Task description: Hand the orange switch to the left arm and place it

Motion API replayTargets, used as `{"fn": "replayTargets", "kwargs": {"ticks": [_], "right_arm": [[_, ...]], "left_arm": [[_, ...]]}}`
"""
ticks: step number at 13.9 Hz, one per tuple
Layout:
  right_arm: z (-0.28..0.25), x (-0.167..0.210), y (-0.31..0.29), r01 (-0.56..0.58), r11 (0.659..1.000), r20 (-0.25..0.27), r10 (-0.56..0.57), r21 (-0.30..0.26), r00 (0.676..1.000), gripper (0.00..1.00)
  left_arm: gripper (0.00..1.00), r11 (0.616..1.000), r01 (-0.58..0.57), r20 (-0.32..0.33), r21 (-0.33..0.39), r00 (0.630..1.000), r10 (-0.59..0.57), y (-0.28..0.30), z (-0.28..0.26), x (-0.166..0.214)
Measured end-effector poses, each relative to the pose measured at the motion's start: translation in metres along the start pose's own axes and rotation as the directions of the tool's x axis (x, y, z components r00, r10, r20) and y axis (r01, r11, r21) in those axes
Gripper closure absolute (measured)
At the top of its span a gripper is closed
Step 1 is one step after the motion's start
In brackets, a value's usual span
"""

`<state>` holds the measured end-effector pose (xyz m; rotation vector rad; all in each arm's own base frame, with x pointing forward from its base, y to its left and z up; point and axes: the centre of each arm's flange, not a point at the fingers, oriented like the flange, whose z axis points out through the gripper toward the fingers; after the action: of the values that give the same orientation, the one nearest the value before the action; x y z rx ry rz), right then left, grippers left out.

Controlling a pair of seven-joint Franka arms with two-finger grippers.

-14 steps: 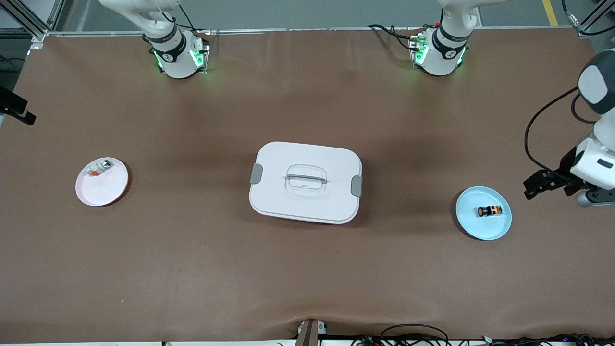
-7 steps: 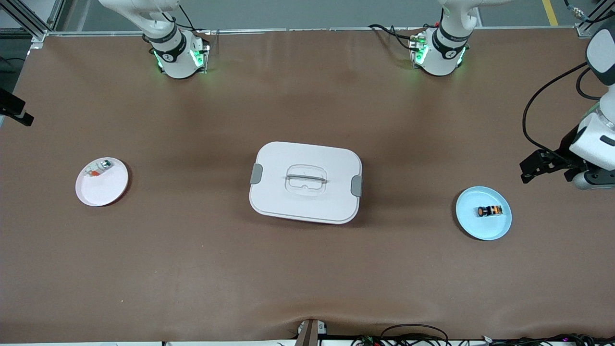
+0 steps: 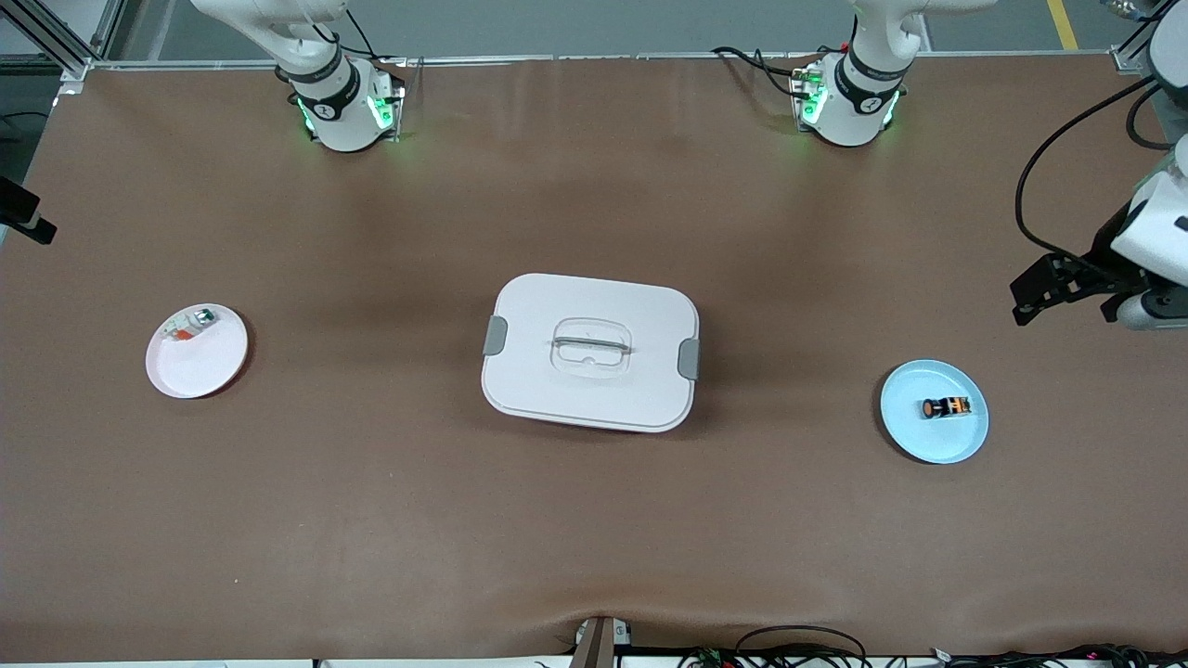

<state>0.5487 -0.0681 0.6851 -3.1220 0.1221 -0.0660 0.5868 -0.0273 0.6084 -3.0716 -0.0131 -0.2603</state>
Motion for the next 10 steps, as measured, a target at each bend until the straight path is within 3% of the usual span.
{"fn": "replayTargets", "kwargs": {"ticks": [10], "right_arm": [[-0.001,0.002,0.006,-0.01,1.0,-0.019,0.01,-0.001,1.0,0.0]], "left_arm": [[0.0,0.999,0.019,0.022,-0.041,1.0,-0.018,-0.004,-0.048,-0.031]]}}
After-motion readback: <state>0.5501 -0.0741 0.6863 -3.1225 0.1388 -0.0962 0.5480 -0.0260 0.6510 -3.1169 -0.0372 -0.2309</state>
